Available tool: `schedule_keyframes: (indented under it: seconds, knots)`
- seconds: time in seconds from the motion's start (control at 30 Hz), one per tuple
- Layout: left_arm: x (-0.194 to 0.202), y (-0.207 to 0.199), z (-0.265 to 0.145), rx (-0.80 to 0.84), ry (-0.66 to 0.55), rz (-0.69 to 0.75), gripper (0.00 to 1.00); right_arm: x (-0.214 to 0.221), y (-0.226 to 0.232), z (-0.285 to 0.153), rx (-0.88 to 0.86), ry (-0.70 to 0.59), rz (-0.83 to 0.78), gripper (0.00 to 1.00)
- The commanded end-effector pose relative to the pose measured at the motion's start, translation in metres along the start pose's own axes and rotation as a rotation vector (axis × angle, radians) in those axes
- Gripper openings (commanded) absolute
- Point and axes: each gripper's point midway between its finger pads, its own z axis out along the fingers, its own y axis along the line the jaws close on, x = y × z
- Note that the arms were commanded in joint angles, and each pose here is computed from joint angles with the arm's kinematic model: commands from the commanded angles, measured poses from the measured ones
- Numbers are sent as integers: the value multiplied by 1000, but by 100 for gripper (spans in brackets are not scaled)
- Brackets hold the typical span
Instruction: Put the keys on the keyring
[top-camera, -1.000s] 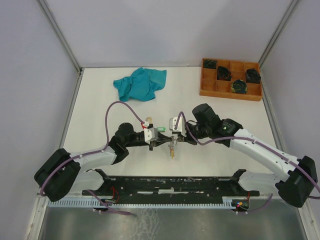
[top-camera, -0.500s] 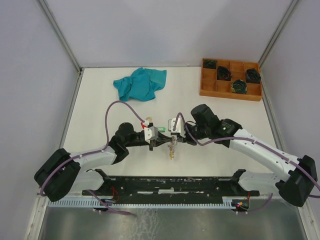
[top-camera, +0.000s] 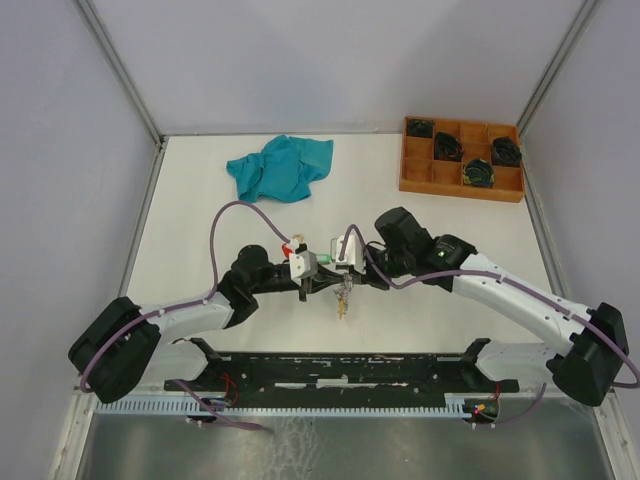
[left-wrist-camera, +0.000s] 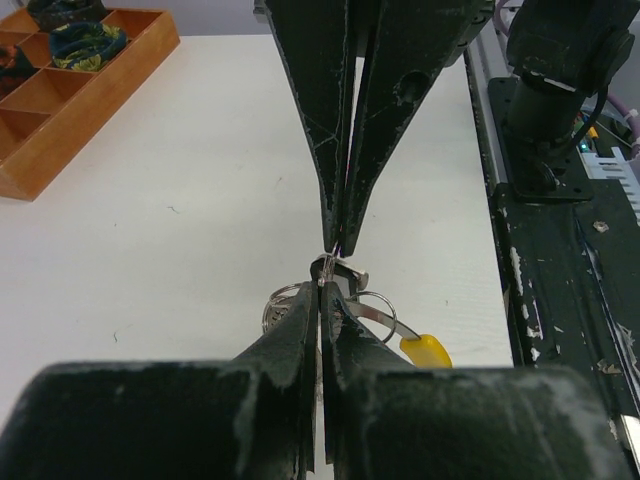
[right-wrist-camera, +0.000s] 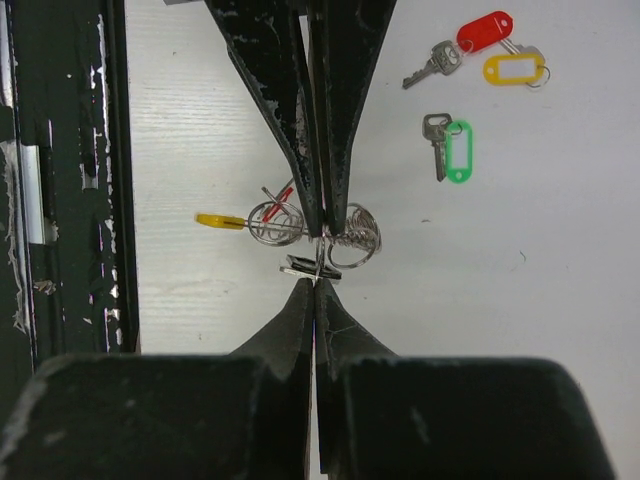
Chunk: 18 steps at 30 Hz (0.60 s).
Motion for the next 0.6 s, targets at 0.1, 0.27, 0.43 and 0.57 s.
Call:
schedule_keyframes:
  seconds: [0.1,0.27,0.43,0.57]
  knots:
    - [-51,6,9,-3,-128,72,3,-43,-9,1,14,-110,-53,1]
    - [-48,7,10,-12,-119,63,3,-44,-9,1,16,-106,-54,1]
    - [-46,12,9,-45,-96,45,3,-43,-10,-6,35,-93,-62,1]
    - [-45,12,6,-61,-83,43,3,-44,-10,-10,40,-93,-63,1]
